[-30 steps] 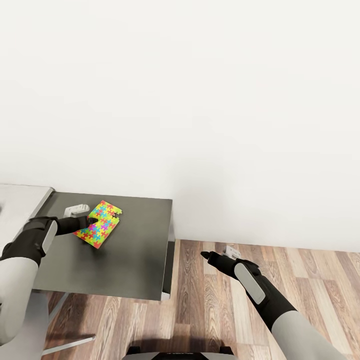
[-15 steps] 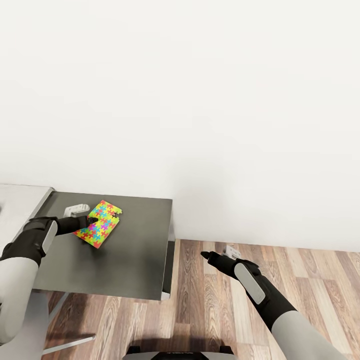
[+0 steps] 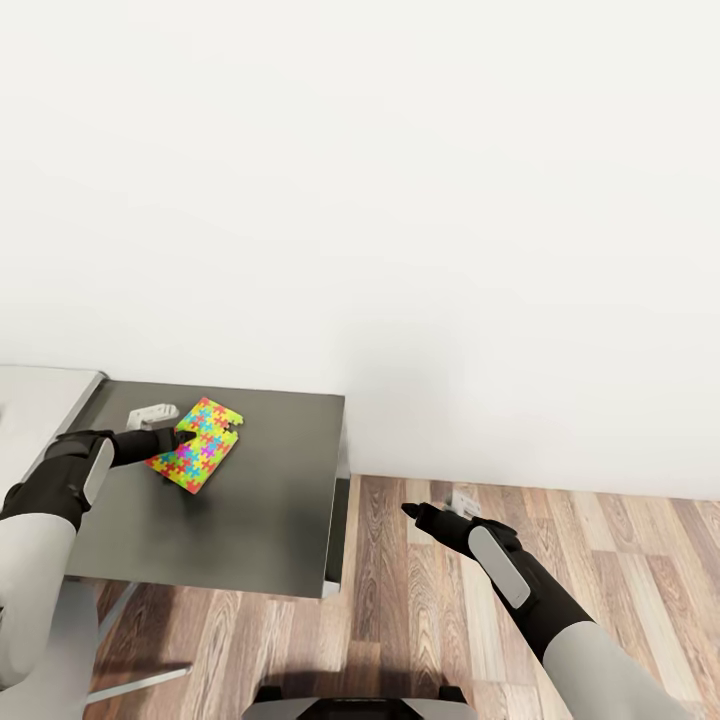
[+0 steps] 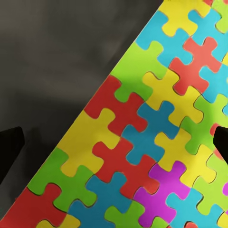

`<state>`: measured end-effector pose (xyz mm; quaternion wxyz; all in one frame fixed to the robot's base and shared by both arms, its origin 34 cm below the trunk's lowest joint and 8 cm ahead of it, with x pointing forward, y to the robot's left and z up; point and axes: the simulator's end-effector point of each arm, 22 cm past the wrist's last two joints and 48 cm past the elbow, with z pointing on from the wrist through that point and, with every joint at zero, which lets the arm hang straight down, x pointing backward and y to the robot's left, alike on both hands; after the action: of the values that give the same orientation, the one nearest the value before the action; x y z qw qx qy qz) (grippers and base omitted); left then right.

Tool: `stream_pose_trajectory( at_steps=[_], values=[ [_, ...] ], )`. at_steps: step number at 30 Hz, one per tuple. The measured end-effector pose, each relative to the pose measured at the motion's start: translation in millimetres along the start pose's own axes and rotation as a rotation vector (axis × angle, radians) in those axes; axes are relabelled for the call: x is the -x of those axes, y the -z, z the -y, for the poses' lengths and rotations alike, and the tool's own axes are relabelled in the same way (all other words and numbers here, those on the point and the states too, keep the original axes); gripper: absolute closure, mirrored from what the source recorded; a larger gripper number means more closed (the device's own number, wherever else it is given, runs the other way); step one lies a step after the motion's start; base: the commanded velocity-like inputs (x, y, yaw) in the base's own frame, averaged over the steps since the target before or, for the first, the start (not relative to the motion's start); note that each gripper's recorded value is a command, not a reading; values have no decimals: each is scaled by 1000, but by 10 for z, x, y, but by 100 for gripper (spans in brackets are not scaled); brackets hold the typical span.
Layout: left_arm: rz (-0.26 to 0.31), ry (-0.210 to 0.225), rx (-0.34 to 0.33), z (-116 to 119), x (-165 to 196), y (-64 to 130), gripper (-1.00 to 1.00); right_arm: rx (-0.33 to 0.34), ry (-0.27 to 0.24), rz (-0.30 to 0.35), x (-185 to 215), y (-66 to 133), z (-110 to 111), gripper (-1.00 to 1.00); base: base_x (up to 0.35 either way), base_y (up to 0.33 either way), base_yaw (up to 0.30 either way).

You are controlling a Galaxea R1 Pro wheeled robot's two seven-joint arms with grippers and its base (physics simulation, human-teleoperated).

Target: Put all the toys in the child's room - the three board games (two on the bed and one on the table), the two jigsaw puzzles on the table, and the tennis ball on the table - inside the toy box on the table in the child's room.

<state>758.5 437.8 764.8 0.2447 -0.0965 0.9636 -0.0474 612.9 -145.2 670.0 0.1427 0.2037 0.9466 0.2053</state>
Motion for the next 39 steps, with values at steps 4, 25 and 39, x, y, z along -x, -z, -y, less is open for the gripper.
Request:
stream_pose_trajectory(
  at_steps=[4,25,39],
  values=[
    [0,-1,-1,2,0,-1,-100,0,0,-1,-4,-3,0,-100,0,0,0],
    [-27,9,-109,249,-120,-41,-100,0,-1,-1,-5,-5,2,-100,0,0,0],
    [-27,3,-143,367,-124,-48,-100,-1,-1,-1,-4,-8,6,-100,0,0,0]
  ],
)
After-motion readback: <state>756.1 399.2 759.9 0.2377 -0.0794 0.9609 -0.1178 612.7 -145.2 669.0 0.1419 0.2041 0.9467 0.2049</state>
